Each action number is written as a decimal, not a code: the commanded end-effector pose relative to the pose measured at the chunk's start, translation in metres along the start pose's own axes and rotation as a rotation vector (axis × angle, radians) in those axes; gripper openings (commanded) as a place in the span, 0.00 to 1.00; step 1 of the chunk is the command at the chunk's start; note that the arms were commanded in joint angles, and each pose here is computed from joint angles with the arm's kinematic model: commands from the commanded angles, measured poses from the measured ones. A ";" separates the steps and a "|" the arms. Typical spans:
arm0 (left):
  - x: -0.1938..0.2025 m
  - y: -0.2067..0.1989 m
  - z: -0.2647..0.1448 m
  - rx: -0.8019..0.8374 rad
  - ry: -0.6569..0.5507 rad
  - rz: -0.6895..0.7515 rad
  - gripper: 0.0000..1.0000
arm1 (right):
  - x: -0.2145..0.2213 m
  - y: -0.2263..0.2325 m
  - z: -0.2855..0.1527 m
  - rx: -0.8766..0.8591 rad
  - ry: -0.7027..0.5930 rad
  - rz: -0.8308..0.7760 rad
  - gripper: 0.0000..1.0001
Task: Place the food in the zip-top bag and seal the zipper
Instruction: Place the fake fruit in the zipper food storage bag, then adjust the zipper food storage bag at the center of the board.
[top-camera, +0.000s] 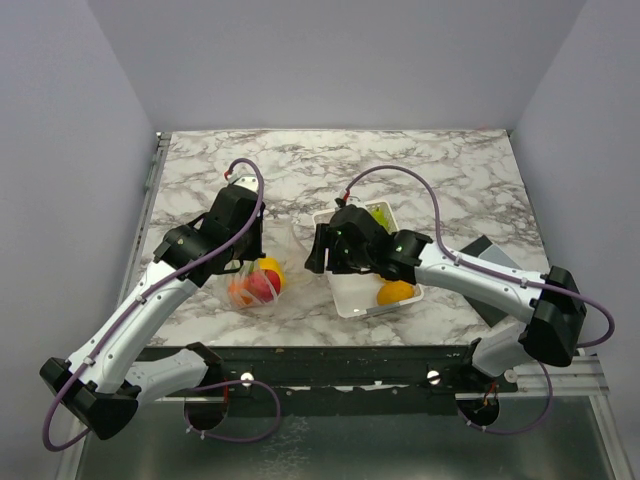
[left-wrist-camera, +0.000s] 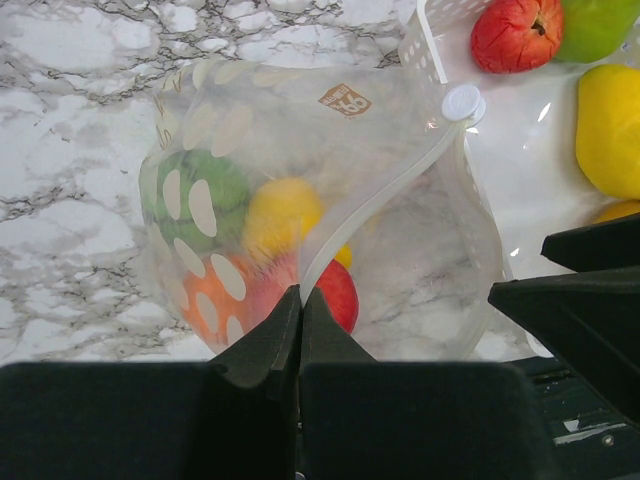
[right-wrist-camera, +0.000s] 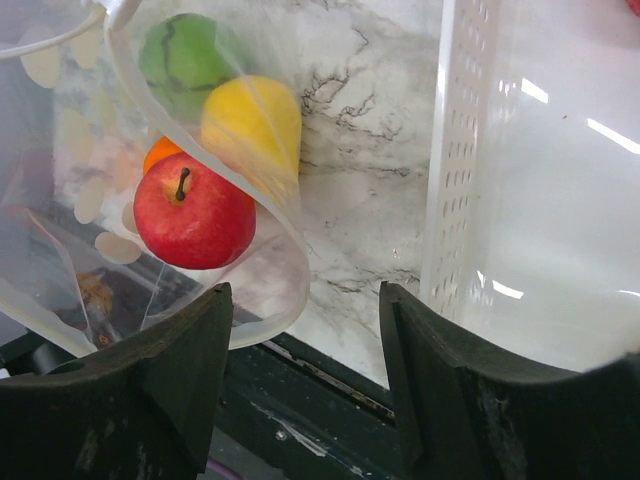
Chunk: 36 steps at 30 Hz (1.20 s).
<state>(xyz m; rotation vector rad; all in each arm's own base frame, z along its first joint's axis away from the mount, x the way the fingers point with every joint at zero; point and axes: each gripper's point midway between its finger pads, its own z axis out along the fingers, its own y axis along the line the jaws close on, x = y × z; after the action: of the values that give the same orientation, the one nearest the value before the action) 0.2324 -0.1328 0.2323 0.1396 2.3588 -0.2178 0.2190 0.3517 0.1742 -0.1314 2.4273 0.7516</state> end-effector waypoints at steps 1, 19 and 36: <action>-0.008 -0.007 -0.004 0.033 -0.018 -0.007 0.00 | 0.004 0.013 0.002 -0.055 0.006 0.054 0.64; -0.009 -0.007 -0.007 0.033 -0.014 -0.001 0.00 | 0.016 0.016 0.033 -0.043 0.060 0.081 0.46; -0.015 0.002 -0.017 -0.001 -0.052 -0.011 0.00 | -0.021 0.047 0.003 -0.144 -0.027 -0.005 0.01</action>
<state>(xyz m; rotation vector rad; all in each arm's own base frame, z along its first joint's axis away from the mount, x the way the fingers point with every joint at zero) 0.2315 -0.1334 0.2341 0.1436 2.3654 -0.2209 0.2257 0.3869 0.1711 -0.1225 2.4356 0.8645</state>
